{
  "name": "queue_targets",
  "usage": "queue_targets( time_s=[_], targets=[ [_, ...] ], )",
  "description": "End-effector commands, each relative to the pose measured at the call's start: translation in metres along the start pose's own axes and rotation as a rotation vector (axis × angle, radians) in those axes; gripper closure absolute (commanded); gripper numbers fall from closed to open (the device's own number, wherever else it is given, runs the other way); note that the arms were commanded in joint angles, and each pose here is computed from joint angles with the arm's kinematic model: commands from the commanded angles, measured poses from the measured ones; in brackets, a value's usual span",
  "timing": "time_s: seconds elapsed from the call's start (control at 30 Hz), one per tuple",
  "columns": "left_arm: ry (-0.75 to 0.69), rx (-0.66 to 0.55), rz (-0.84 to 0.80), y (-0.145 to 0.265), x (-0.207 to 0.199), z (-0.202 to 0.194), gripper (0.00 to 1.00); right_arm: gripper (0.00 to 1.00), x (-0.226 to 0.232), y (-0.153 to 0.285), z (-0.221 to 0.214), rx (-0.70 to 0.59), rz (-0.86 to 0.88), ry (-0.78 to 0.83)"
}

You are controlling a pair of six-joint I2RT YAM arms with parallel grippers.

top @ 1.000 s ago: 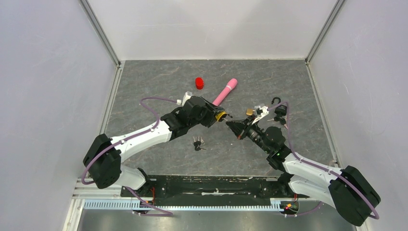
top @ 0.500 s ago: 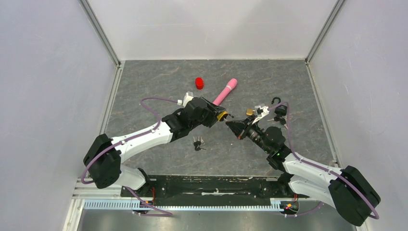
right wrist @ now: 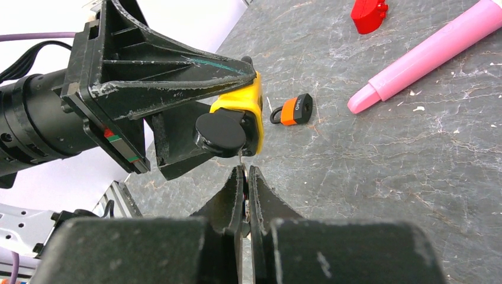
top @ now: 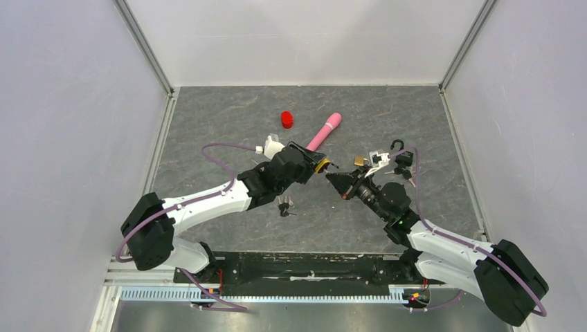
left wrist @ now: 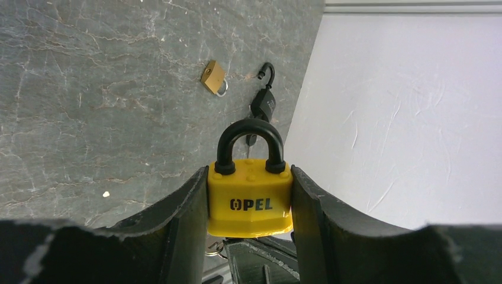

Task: Unlock with the key

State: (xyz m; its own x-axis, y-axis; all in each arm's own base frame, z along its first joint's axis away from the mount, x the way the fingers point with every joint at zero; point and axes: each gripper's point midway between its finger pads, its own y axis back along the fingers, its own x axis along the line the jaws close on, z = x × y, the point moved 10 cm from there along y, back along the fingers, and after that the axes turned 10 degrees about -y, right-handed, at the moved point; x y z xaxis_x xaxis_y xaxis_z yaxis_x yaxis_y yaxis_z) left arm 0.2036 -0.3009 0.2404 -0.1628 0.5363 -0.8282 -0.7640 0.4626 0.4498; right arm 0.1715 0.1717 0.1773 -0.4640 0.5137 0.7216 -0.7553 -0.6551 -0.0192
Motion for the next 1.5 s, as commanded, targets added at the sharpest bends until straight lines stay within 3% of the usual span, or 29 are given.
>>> queue_targets(
  time_s=[0.0, 0.37, 0.67, 0.93, 1.23, 1.33, 1.47],
  targets=[
    [0.05, 0.044, -0.119, 0.022, -0.027, -0.024, 0.98, 1.0, 0.003, -0.003, 0.012, -0.099, -0.011, 0.001],
    [0.047, 0.014, -0.094, 0.027, -0.025, -0.049, 0.98, 1.0, 0.005, 0.009, 0.015, -0.216, 0.08, 0.007],
    [-0.004, 0.0, -0.101, 0.032, -0.018, -0.049, 0.98, 1.0, 0.005, 0.008, 0.023, -0.22, 0.033, 0.034],
    [-0.042, 0.048, -0.149, 0.037, -0.021, -0.052, 0.98, 1.0, 0.015, -0.005, 0.03, -0.126, 0.134, 0.085],
    [-0.063, 0.094, -0.211, 0.041, -0.033, -0.061, 0.98, 1.0, 0.01, -0.013, 0.04, -0.212, 0.104, 0.132],
    [-0.055, 0.125, -0.213, 0.039, -0.033, -0.066, 0.98, 1.0, 0.012, -0.011, 0.044, -0.246, 0.168, 0.17],
    [-0.044, 0.054, -0.186, 0.041, -0.026, -0.051, 0.98, 0.93, 0.014, -0.008, 0.046, -0.214, 0.247, 0.208]
  ],
)
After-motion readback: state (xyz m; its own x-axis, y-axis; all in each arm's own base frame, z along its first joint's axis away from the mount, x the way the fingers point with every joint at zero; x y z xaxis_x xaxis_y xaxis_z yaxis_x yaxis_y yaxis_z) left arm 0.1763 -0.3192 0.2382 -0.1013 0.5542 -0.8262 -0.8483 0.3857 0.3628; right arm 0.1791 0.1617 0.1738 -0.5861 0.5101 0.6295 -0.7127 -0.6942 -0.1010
